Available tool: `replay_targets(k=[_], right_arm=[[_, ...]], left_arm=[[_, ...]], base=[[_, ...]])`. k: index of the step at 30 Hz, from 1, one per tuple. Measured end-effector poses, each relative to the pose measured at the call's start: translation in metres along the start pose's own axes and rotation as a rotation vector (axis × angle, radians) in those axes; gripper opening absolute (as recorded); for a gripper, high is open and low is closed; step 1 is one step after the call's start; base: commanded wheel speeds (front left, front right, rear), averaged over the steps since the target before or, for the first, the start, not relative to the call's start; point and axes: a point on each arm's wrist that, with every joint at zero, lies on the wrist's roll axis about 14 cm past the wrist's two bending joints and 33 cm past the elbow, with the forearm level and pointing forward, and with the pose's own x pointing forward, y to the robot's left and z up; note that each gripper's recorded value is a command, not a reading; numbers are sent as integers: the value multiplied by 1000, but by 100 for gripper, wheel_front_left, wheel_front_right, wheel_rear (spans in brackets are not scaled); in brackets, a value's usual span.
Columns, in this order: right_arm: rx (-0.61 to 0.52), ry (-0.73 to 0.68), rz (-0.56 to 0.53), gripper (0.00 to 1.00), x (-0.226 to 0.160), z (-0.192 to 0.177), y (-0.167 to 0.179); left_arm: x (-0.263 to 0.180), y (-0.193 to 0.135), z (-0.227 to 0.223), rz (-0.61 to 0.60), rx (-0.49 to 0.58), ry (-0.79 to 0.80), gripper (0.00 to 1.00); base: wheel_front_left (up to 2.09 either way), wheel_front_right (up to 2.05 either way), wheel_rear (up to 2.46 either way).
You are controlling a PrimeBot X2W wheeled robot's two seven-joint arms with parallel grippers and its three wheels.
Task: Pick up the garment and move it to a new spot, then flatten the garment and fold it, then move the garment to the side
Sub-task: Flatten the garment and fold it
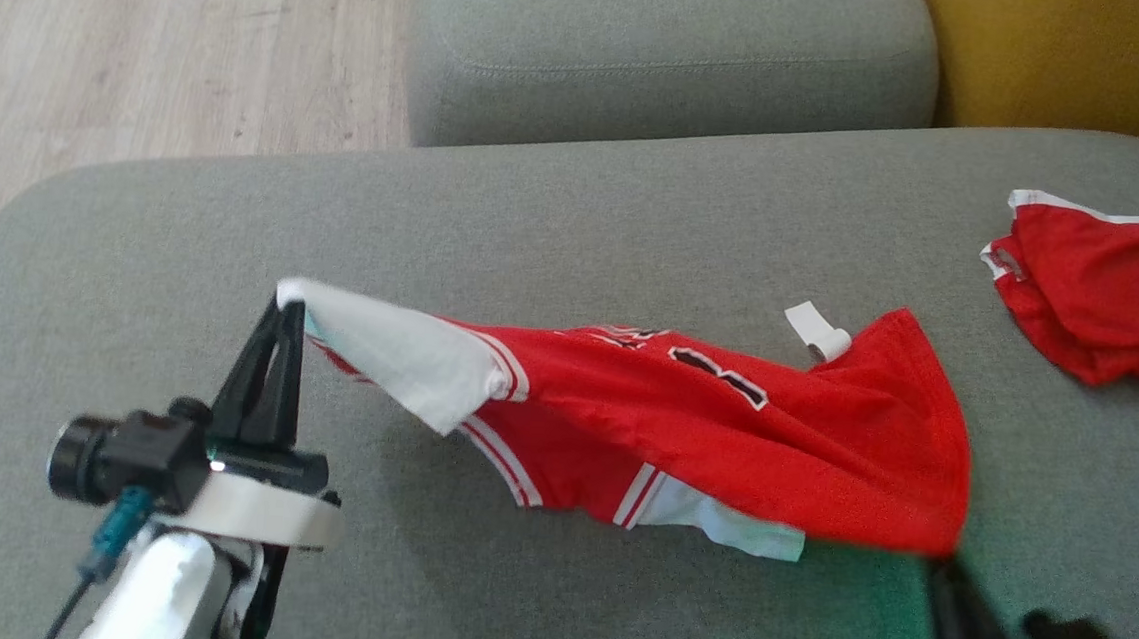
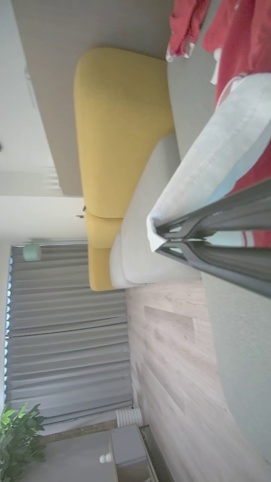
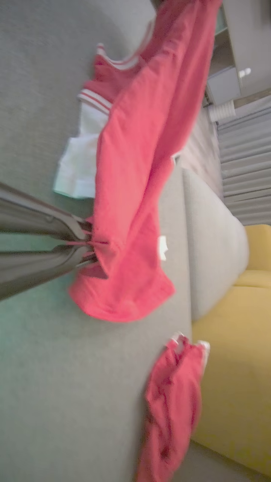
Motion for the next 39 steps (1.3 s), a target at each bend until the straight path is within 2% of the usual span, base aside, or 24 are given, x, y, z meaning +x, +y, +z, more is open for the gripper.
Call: replay_targets(k=[3, 7, 11, 15, 16, 19, 22, 23, 30, 34, 39], right_arm=[[-52, -158, -45, 0, -1, 51, -24], [-112, -393, -113, 0, -10, 131, -56], [-203, -556, -109, 0, -14, 206, -59], [-268, -639, -82, 0, -2, 259, -58], [-268, -639, -82, 0, -2, 259, -58], [-258, -705, -42, 0, 16, 294, -53], [-266, -709, -2, 0, 46, 316, -50], [-273, -691, 22, 0, 72, 326, -48], [-293, -600, 85, 0, 170, 341, -39], [-299, -621, 99, 0, 211, 351, -35], [-327, -655, 104, 0, 241, 360, -34]], left_arm=[[7, -8, 33, -33, -15, -99, 0], [20, -17, 103, -82, -29, -302, 0], [25, -35, 167, -168, -28, -466, 0], [35, -45, 213, -238, -25, -547, 0], [35, -45, 213, -238, -25, -547, 0], [53, -45, 235, -272, -16, -560, 0], [83, -32, 241, -259, -52, -536, 0], [105, -23, 238, -246, -44, -509, 0], [187, -1, 228, -201, 72, -470, 0], [220, 15, 225, -152, 63, -506, 0], [238, 24, 228, -143, 55, -538, 0]], base=[[0, 0, 0], [0, 0, 0], [0, 0, 0], [0, 0, 0], [0, 0, 0], [0, 0, 0], [0, 0, 0], [0, 0, 0], [0, 0, 0], [0, 0, 0], [0, 0, 0]])
